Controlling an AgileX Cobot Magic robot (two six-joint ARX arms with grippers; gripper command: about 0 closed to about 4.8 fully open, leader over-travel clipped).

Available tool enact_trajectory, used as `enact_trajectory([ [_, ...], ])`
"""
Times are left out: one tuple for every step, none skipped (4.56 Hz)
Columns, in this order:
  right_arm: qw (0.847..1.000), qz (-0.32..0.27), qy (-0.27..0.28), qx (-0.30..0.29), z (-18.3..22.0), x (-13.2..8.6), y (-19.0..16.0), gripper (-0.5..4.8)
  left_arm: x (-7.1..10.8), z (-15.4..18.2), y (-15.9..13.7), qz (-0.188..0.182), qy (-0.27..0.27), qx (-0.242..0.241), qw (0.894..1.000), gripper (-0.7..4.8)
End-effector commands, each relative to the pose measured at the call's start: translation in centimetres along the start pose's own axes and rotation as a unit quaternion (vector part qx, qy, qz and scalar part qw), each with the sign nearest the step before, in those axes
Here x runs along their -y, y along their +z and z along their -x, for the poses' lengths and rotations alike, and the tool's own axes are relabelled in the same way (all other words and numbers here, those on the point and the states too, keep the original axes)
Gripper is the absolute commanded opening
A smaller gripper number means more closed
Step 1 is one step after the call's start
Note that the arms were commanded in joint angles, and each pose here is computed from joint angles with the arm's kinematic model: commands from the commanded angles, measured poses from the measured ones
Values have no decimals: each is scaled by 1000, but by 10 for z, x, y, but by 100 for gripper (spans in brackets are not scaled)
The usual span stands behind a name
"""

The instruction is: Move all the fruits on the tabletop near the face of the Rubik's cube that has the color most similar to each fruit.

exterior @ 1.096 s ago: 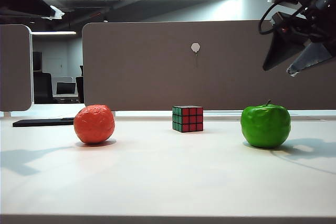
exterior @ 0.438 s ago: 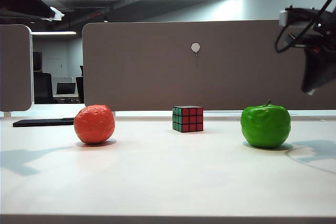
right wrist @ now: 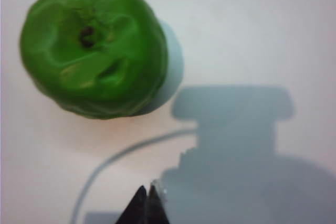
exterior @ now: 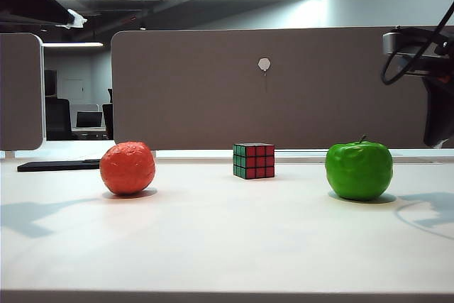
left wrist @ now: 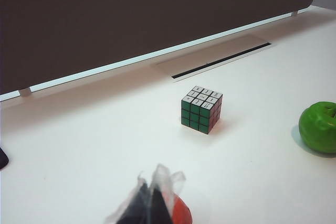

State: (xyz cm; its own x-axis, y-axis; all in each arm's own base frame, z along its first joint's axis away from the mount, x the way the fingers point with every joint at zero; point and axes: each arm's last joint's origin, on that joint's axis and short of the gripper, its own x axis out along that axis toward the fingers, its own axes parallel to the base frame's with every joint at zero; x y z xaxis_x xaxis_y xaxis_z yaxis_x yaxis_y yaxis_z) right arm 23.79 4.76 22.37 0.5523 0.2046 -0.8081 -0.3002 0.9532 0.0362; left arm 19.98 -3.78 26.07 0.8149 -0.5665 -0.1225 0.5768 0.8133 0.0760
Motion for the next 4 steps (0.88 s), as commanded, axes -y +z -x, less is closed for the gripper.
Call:
enact_trajectory([
  [999,0,41,6,1,-2,2,-1,0,0,2,-2,0,3,1000,-6],
  [999,-2,45,-13,-11,-2,1,-2,0,0,2,-2,0,3,1000,-6],
  [999,-4,46,-26,-29,0,1,-2,0,0,2,-2,0,4,1000,-6],
  [998,5,50,36,-65,4,16,-1,0,0,-1,4,-2,-8,1000,-6],
])
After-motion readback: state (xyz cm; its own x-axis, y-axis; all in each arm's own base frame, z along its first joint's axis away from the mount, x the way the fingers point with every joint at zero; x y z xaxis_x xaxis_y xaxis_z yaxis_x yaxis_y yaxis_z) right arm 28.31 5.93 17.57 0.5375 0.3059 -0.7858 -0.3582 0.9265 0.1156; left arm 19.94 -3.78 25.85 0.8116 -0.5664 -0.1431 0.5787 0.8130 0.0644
